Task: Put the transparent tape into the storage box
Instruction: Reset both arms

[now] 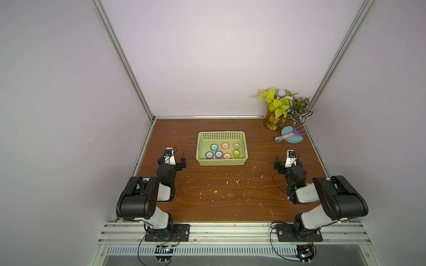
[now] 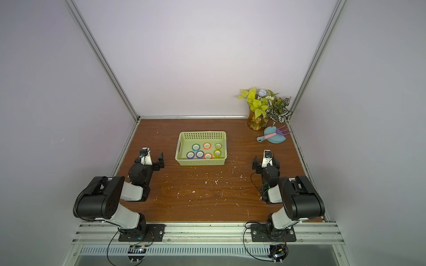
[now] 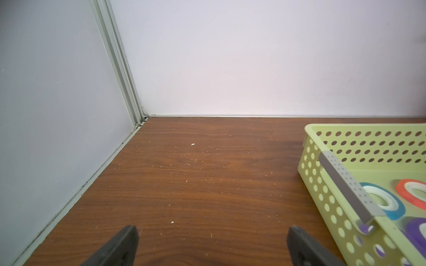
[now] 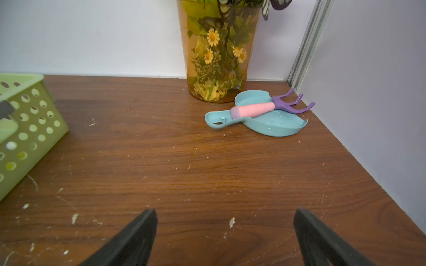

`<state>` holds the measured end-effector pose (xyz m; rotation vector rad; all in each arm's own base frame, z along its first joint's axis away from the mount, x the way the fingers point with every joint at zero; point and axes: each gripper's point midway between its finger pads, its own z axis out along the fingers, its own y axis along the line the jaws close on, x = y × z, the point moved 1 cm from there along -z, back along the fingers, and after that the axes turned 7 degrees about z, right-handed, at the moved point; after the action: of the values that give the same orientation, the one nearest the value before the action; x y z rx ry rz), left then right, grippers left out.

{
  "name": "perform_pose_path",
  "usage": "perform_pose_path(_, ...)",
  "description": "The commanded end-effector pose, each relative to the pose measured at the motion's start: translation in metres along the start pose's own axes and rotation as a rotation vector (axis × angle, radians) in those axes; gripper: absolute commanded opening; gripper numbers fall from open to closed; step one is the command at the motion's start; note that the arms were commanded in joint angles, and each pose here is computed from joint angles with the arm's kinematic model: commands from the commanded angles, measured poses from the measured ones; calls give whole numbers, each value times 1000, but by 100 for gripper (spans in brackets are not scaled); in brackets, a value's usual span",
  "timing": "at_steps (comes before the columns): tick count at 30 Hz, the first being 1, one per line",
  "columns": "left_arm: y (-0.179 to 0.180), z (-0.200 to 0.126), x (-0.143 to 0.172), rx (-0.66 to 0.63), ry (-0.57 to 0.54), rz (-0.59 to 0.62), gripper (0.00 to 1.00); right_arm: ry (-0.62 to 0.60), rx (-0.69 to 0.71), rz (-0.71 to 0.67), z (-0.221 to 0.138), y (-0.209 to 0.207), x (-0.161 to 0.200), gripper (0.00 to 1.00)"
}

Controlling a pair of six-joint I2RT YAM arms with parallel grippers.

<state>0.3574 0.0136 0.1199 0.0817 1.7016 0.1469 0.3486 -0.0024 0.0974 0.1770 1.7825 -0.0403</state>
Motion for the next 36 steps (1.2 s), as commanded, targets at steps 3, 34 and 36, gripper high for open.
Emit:
perform_pose_path(3, -1, 2, -6, 7, -21, 16, 100, -124, 16, 35, 4, -3, -33, 99)
perform_pose_path(34, -1, 3, -6, 5, -22, 16, 100, -119, 16, 33, 4, -2, -33, 99)
perform_pose_path(36, -1, 3, -6, 7, -23, 16, 100, -118, 17, 32, 5, -3, -33, 99)
